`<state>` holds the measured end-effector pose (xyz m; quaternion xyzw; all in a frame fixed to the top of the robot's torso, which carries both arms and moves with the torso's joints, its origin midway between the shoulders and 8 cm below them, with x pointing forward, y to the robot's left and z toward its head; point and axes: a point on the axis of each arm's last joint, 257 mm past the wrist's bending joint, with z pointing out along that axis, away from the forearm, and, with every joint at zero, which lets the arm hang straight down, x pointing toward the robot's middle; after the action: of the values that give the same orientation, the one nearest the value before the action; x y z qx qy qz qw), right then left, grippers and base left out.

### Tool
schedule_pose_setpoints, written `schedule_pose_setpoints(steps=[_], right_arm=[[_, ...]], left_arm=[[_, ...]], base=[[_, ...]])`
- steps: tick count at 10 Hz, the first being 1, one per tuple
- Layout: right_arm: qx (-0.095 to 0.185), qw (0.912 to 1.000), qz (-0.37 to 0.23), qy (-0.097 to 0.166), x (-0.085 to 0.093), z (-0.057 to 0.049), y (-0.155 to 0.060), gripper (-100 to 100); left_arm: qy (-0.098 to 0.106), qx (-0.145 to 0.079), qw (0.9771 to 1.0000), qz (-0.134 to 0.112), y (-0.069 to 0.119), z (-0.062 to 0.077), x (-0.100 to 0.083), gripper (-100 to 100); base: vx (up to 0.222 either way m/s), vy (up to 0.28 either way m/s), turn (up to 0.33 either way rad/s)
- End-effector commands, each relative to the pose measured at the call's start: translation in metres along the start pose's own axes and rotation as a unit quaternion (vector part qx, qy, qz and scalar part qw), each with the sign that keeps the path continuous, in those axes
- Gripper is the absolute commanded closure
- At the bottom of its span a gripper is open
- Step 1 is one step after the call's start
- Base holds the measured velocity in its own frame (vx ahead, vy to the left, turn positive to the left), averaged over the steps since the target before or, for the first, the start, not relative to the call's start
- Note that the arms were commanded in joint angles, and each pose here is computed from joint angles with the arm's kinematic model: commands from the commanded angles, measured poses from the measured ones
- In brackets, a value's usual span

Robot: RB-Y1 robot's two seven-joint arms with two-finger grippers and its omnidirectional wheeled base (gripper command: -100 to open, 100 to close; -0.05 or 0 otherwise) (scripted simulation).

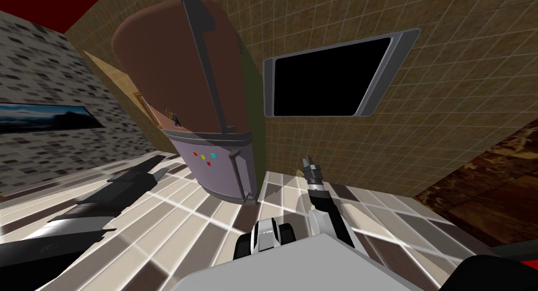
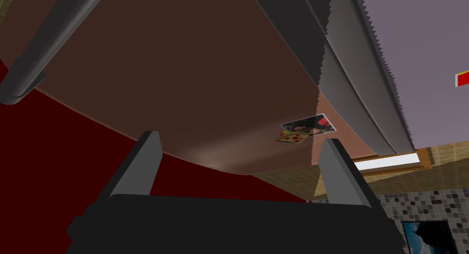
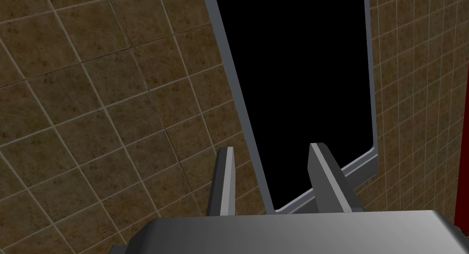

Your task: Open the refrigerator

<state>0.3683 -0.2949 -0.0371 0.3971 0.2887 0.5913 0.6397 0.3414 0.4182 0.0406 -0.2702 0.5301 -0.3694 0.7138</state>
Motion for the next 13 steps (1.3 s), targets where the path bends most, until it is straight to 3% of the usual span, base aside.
schedule_pose_setpoints(steps=[1, 4, 8, 13], right_arm=[[0.000, 1.0000, 0.000, 0.000, 0.000, 0.000, 0.000, 0], [0.000, 1.0000, 0.000, 0.000, 0.000, 0.000, 0.000, 0], [0.000, 1.0000, 0.000, 0.000, 0.000, 0.000, 0.000, 0], [0.000, 1.0000, 0.000, 0.000, 0.000, 0.000, 0.000, 0]], left_arm=[[0.007, -0.022, 0.9995, 0.020, 0.001, 0.006, -0.015, -100], [0.016, -0.042, 0.9981, 0.042, -0.003, 0.015, -0.030, -100], [0.029, -0.051, 0.9963, 0.063, -0.016, 0.026, -0.036, -100], [0.055, -0.045, 0.9938, 0.085, -0.047, 0.041, -0.026, -100]], base=[[0.105, -0.072, -0.022], [0.118, -0.095, -0.021], [0.074, -0.056, -0.013], [0.085, -0.063, -0.014]])
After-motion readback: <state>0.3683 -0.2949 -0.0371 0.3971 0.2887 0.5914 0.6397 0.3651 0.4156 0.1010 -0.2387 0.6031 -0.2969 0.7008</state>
